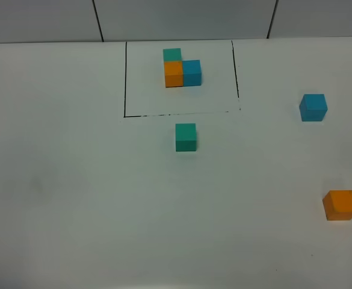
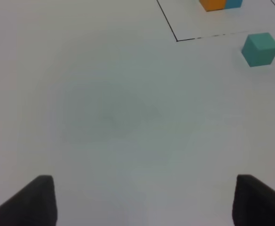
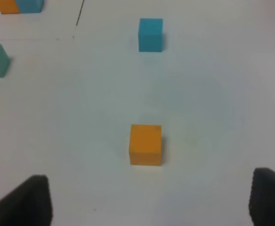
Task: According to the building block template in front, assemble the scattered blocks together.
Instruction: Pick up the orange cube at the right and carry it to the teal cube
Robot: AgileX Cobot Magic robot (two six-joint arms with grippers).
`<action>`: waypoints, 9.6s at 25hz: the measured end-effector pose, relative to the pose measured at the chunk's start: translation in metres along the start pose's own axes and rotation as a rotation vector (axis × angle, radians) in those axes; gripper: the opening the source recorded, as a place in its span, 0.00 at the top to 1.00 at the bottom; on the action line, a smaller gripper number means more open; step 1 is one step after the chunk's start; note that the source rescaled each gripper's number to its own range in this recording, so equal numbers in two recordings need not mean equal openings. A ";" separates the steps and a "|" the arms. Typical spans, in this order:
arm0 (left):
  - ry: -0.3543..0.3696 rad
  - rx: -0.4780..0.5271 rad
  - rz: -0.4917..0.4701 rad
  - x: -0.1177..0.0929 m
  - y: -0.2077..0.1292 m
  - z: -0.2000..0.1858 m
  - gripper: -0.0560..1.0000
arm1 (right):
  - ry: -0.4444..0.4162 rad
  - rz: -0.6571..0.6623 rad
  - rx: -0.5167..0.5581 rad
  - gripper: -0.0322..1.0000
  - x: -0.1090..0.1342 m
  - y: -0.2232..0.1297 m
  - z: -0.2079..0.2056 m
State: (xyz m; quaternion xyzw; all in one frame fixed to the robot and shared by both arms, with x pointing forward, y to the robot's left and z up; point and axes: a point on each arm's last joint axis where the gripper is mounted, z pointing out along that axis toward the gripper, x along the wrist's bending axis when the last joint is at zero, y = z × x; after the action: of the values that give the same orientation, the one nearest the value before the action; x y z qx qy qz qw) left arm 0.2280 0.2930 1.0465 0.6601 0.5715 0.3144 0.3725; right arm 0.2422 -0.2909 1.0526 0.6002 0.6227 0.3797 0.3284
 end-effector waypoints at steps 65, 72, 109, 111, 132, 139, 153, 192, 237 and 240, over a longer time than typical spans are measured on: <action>0.044 -0.001 -0.027 0.000 0.000 0.000 0.30 | 0.033 0.074 0.781 0.25 -0.018 0.018 0.256; 0.044 -0.001 -0.027 0.000 0.000 0.000 0.30 | 0.028 0.082 0.828 0.25 -0.019 0.007 0.266; 0.044 -0.001 -0.027 0.000 0.000 0.000 0.30 | -0.055 0.046 0.855 0.95 0.148 0.042 0.285; 0.044 -0.001 -0.027 0.000 0.000 0.000 0.30 | -0.050 0.022 0.838 0.95 0.175 0.045 0.293; 0.044 -0.001 -0.027 0.000 0.000 0.000 0.30 | -0.025 0.010 0.857 0.95 0.254 0.033 0.361; 0.044 -0.001 -0.027 0.000 0.000 0.000 0.30 | -0.019 0.014 0.850 0.95 0.255 0.032 0.363; 0.044 -0.001 -0.027 0.000 0.000 0.000 0.30 | -0.011 0.033 0.839 0.95 0.258 0.024 0.373; 0.044 -0.001 -0.027 0.000 0.000 0.000 0.30 | -0.028 0.052 0.787 0.95 0.259 0.024 0.379; 0.044 -0.001 -0.027 0.000 0.000 0.000 0.30 | -0.039 0.025 0.776 0.95 0.258 0.024 0.381; 0.044 -0.001 -0.027 0.000 0.000 0.000 0.30 | -0.033 0.019 0.780 0.94 0.257 0.024 0.381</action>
State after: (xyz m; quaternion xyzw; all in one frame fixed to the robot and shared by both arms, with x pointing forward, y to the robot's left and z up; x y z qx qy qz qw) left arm 0.2284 0.2925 1.0465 0.6450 0.5885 0.3240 0.3642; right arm 0.5668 -0.0047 0.8964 0.6917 0.7094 0.1079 0.0819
